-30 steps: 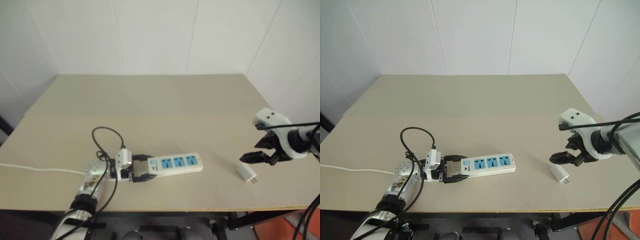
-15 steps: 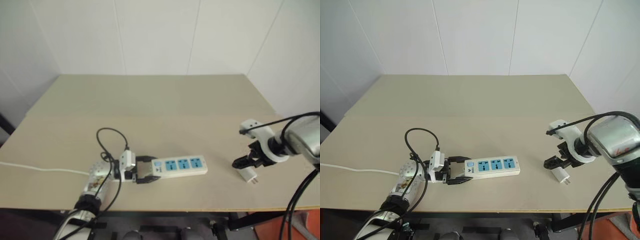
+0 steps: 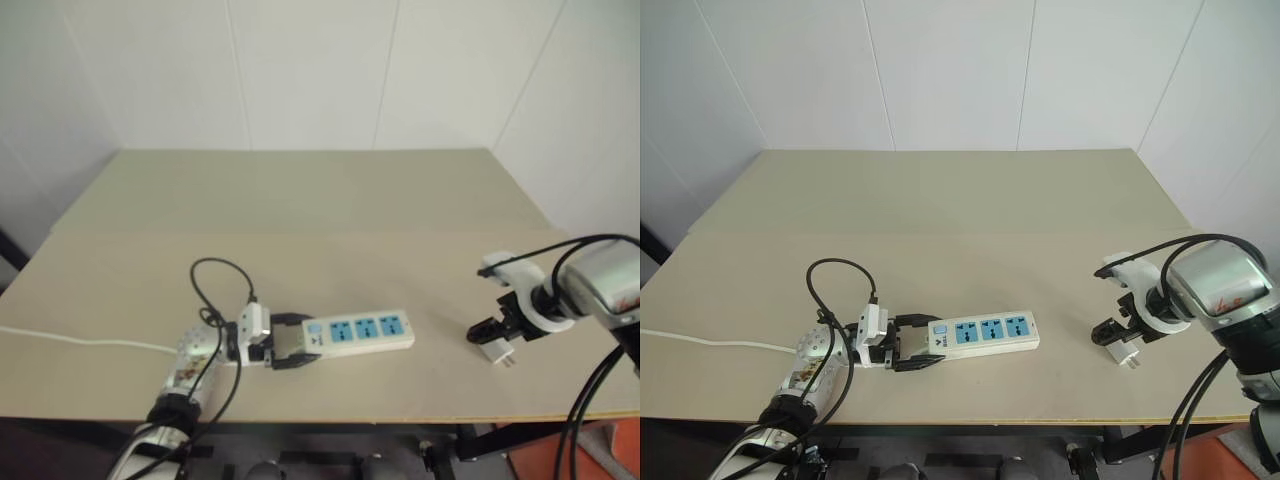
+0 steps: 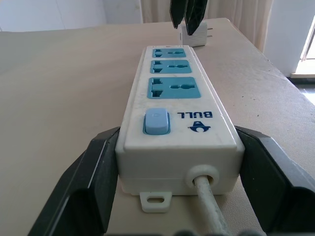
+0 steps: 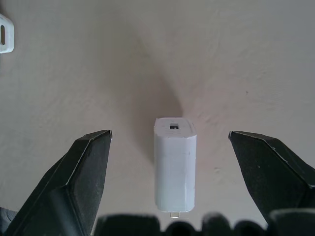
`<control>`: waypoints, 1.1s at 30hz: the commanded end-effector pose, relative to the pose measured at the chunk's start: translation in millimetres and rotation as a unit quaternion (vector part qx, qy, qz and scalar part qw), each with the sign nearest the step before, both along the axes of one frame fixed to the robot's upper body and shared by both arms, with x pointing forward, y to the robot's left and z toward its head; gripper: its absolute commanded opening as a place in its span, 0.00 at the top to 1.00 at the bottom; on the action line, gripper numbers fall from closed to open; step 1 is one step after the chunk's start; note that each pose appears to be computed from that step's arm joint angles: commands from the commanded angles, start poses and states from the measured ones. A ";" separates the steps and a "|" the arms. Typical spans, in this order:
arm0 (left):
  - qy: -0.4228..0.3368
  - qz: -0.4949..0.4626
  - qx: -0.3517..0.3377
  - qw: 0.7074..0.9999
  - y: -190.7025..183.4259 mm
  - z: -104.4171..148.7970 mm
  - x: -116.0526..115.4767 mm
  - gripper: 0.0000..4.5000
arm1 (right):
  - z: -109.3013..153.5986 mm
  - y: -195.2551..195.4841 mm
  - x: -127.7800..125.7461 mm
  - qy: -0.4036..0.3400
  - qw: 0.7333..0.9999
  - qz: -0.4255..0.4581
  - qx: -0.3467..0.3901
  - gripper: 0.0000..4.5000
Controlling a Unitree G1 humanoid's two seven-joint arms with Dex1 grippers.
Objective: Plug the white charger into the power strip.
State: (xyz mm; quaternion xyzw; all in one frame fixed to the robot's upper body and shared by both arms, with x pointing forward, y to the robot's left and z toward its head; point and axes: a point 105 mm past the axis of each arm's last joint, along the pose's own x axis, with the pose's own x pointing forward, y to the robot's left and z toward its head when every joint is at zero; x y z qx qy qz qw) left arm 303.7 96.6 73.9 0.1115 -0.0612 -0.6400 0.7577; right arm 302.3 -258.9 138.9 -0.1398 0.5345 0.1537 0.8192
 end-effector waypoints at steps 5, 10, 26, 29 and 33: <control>0.004 -0.004 0.012 1.000 -2.3 -5.4 -3.0 0.28 | 0.1 -4.5 6.3 -0.011 1.000 -0.002 -0.011 0.00; 0.004 -0.001 0.017 1.000 -0.4 -7.6 -3.7 0.28 | -5.7 -3.7 6.7 -0.002 1.000 0.002 -0.010 0.00; 0.003 -0.005 0.021 1.000 -1.7 -8.6 -6.2 0.28 | -5.2 -6.7 4.9 -0.007 0.999 0.036 -0.039 0.75; 0.003 -0.007 0.024 1.000 -0.1 -7.9 -6.0 0.28 | 10.6 -6.9 7.7 -0.037 0.994 0.072 -0.071 0.75; 0.001 -0.014 0.034 0.999 5.9 -3.2 -2.8 0.28 | 68.1 36.5 22.6 -0.161 0.969 0.189 0.016 0.75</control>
